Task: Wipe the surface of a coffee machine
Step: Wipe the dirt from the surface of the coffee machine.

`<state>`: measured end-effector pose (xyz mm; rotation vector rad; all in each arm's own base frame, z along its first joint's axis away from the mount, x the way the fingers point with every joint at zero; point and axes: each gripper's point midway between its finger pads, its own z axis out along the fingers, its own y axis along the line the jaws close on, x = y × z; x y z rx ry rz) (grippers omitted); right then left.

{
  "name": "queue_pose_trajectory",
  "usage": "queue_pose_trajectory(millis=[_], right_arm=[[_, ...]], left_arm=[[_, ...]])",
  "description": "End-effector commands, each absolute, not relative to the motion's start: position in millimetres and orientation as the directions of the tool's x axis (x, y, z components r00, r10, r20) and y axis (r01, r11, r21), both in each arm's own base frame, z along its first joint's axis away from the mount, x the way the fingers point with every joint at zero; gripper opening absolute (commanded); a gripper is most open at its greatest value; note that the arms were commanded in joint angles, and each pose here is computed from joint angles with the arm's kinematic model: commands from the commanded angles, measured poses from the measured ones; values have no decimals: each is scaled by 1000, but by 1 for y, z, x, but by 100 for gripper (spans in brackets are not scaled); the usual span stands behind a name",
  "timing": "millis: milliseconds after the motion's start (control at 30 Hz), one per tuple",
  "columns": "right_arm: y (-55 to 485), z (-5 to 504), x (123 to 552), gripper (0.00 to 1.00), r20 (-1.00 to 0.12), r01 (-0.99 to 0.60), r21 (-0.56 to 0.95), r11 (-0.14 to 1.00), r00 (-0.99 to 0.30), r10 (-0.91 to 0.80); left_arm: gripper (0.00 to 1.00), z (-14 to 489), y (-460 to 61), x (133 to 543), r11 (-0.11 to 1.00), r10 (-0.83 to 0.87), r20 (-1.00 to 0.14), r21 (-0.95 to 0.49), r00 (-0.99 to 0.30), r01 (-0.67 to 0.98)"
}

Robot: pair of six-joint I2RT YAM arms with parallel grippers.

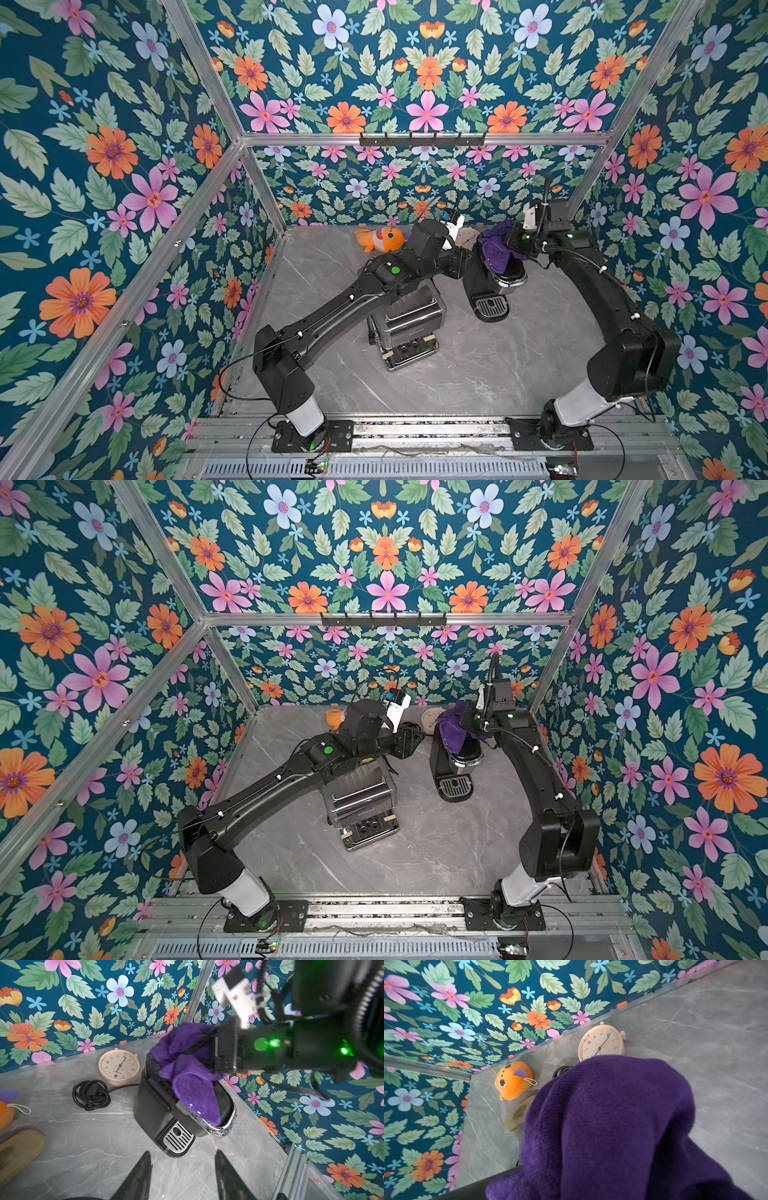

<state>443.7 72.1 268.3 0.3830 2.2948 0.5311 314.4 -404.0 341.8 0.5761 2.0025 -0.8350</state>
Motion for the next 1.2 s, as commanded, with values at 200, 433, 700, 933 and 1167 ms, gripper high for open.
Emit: queue_pose_trajectory(millis=[200,433,700,933,1167], right_arm=[[68,226,392,0,-470,218,554,803,-714,518],[65,209,359,0,-434,255,586,769,-703,563],[57,203,334,0,-424,277,605,746,-681,596],[54,215,316,0,-437,264,625,735,-661,610],[39,220,299,0,-427,279,667,691,-617,661]], left_arm=[[50,345,-396,307,657,56,-851,-362,-522,661],[51,346,-387,301,660,41,-848,-374,-529,651],[50,337,-379,295,669,41,-836,-383,-547,636],[50,336,-376,294,674,38,-835,-385,-550,630],[50,336,-378,295,673,34,-831,-392,-556,627]])
